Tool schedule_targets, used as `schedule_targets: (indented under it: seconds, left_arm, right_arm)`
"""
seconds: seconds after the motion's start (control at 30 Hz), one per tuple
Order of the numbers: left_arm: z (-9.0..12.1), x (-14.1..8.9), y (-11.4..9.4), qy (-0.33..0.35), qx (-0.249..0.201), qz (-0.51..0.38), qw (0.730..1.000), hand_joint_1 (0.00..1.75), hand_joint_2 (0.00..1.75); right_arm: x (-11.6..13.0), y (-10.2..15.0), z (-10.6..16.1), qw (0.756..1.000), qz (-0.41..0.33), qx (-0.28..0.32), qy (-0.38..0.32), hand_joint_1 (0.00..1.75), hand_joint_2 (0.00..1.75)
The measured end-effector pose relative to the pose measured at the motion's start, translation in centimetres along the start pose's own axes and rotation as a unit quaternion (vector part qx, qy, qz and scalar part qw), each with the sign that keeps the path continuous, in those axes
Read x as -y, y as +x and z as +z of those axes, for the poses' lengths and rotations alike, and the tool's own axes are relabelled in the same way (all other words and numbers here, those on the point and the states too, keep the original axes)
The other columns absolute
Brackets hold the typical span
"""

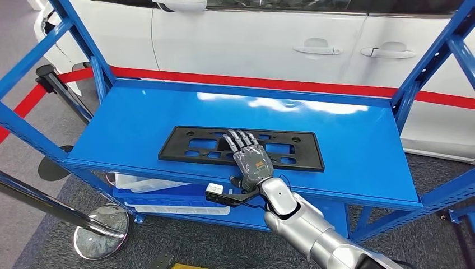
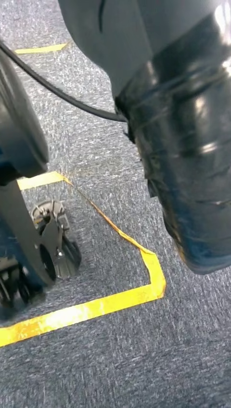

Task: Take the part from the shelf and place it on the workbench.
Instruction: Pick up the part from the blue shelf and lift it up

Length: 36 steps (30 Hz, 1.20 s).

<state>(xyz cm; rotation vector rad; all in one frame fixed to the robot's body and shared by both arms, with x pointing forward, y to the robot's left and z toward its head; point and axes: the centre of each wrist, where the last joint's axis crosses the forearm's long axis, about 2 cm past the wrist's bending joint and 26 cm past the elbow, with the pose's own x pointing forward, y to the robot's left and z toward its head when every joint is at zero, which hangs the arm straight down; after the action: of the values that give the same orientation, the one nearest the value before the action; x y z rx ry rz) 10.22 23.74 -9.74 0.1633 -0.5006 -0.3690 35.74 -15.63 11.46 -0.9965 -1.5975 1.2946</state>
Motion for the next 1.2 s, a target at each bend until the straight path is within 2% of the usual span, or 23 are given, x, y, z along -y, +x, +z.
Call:
schedule_targets:
  seconds: [0.27,0.53,0.83,0.97,1.07,1.2]
  left_arm:
    - [0.0,0.1,0.2,-0.003,0.001,-0.002,1.000,0.00,0.00]
    - [0.0,0.2,0.3,-0.008,-0.001,-0.004,1.000,0.00,0.00]
    - [0.0,0.2,0.3,-0.007,-0.001,-0.004,1.000,0.00,0.00]
    - [0.0,0.3,0.3,-0.008,-0.001,-0.004,1.000,0.00,0.00]
    - [0.0,0.3,0.3,-0.008,-0.001,-0.004,1.000,0.00,0.00]
    - [0.0,0.3,0.2,-0.009,-0.002,-0.004,1.000,0.00,0.00]
  right_arm:
    - [0.0,-0.3,0.1,1.000,0.020,-0.002,0.003,0.00,1.75]
    - [-0.3,-1.0,0.5,0.996,0.094,-0.010,-0.008,0.00,1.75]
    - [0.0,-1.7,0.3,0.994,0.098,-0.033,-0.017,0.00,1.75]
    - [-0.1,-1.7,0.3,0.994,0.098,-0.034,-0.016,1.52,1.75]
    - [-0.1,-1.7,0.3,0.994,0.098,-0.034,-0.016,1.52,1.75]
    - [-0.1,-1.7,0.3,0.994,0.098,-0.034,-0.016,1.75,1.75]
